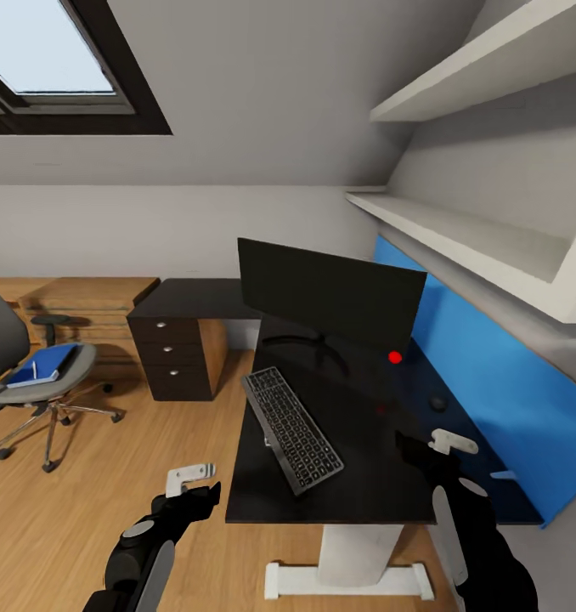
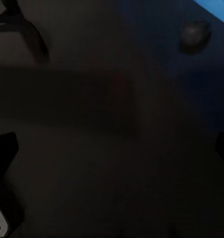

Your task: In the bedroom, organize the workspace by keeping the computer under the desk, ensuring the monitor is on the desk, placing the keyboard on the desk next to the monitor, placing the mouse on the desk next to the keyboard, moving the folder from the swivel chair onto the desk next to the mouse, stacking the notebook on top of the folder with the pen on top of the notebook, and positioning the swivel chair next to the desk.

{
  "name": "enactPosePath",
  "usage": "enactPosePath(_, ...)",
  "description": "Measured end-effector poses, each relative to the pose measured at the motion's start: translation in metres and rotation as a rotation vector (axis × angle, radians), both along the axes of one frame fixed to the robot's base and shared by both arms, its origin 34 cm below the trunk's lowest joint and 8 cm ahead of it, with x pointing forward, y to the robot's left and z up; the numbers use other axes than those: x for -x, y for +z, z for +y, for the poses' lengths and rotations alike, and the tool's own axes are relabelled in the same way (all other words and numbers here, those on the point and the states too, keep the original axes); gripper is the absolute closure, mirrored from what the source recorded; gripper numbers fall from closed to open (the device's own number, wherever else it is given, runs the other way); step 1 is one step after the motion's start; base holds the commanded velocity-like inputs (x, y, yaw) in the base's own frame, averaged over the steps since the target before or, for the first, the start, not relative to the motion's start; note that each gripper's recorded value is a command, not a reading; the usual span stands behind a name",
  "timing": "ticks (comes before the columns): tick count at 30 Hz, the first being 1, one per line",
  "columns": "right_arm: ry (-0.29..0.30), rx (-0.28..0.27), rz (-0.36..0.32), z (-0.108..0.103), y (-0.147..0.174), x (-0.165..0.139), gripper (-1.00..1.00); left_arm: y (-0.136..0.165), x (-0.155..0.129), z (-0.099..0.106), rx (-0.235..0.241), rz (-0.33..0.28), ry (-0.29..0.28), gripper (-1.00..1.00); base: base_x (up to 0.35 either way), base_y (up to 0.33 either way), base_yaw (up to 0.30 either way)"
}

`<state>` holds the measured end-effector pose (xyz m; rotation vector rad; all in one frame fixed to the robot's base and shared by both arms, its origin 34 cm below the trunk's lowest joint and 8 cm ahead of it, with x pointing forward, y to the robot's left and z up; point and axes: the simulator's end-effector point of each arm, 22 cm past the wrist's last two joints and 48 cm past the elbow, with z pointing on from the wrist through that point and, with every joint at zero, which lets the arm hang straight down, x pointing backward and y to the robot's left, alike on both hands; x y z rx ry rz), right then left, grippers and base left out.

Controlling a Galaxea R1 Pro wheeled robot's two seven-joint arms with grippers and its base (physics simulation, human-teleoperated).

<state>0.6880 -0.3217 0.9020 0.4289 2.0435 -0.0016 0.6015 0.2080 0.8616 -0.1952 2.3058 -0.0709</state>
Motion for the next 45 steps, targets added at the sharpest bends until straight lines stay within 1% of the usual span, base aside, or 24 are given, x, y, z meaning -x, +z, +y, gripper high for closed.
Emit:
enactPosePath(13,0.001,0.0,-0.001,0.0,0.001,0.0,-1.0,0.001,0.0,0.0,0.0,-0.001,0.001,-1.0,0.252,-0.145,0.0)
enactPosePath(31,-0.002,0.001,-0.003,0.0,0.001,-0.001,-1.0,0.005,-0.002,0.002,-0.001,-0.012,0.003,-1.0,0.022,-0.018,0.0)
enactPosePath(32,-0.002,0.001,-0.002,0.0,0.001,-0.001,-1.0,0.006,-0.003,0.002,-0.001,-0.015,0.003,-1.0,0.225,0.0,0.0)
enactPosePath(33,-0.001,0.0,-0.003,0.0,0.001,0.0,-1.0,0.015,-0.005,0.003,0.001,-0.034,0.004,-1.0,0.244,0.0,0.0)
enactPosePath(39,-0.001,0.001,-0.003,0.0,0.001,0.0,-1.0,0.017,-0.006,0.004,0.001,-0.04,0.006,-1.0,0.265,0.0,0.0)
enactPosePath(45,-0.001,0.0,-0.001,0.0,0.0,0.0,-1.0,0.017,-0.006,0.003,0.001,-0.04,0.005,-1.0,0.129,-0.005,0.0)
